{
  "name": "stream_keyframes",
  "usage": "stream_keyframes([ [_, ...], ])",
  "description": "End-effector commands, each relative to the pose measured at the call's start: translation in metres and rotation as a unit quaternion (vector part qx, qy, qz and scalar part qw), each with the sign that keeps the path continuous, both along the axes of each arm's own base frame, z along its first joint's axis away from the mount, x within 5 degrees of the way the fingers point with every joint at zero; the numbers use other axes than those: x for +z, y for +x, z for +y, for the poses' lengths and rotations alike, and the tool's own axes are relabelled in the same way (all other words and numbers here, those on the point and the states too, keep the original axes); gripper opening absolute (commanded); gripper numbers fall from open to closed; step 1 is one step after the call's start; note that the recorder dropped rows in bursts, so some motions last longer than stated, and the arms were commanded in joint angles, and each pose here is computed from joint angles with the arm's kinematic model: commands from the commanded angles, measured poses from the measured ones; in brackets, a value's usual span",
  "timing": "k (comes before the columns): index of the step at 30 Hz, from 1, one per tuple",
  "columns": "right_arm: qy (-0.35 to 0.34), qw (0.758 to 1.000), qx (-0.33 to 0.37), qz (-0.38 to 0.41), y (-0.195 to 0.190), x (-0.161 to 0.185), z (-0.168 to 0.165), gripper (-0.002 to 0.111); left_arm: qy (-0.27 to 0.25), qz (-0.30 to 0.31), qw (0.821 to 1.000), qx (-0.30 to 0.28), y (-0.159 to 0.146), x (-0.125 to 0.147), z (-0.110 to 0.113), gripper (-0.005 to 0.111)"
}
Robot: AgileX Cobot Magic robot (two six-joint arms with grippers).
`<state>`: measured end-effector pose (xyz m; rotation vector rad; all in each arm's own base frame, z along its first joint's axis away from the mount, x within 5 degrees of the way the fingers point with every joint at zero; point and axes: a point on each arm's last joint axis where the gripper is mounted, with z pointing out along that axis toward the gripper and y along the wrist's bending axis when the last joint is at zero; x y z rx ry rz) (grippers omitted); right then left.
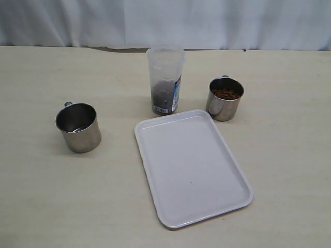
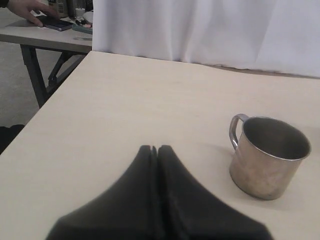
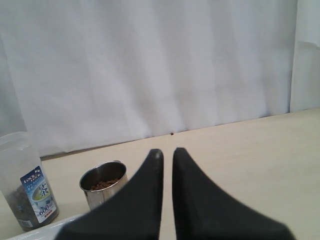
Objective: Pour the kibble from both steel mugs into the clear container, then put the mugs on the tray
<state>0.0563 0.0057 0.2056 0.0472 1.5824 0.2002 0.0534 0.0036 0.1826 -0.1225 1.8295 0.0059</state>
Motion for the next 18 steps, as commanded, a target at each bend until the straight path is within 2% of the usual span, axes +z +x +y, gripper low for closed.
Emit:
stream_keyframes([
  [1, -0.003, 1.0, 0.001, 0.003, 0.0, -0.002, 0.0, 0.005, 0.004, -0.002, 1.0, -0.003, 0.0, -0.001, 0.0, 0.0],
  [9, -0.002, 1.0, 0.001, -0.001, 0.0, -0.001, 0.0, 0.005, 0.004, -0.002, 1.0, -0.003, 0.0, -0.001, 0.0, 0.0],
  [14, 0.05, 0.997, -0.001, -0.065, -0.001, 0.012, -0.001, 0.005, 0.004, -0.001, 1.0, -0.003, 0.0, -0.001, 0.0, 0.0],
  [18, 0.057, 0.991, -0.005, -0.125, -0.003, 0.022, -0.002, 0.005, 0.004, -0.001, 1.0, -0.003, 0.0, -0.001, 0.0, 0.0],
])
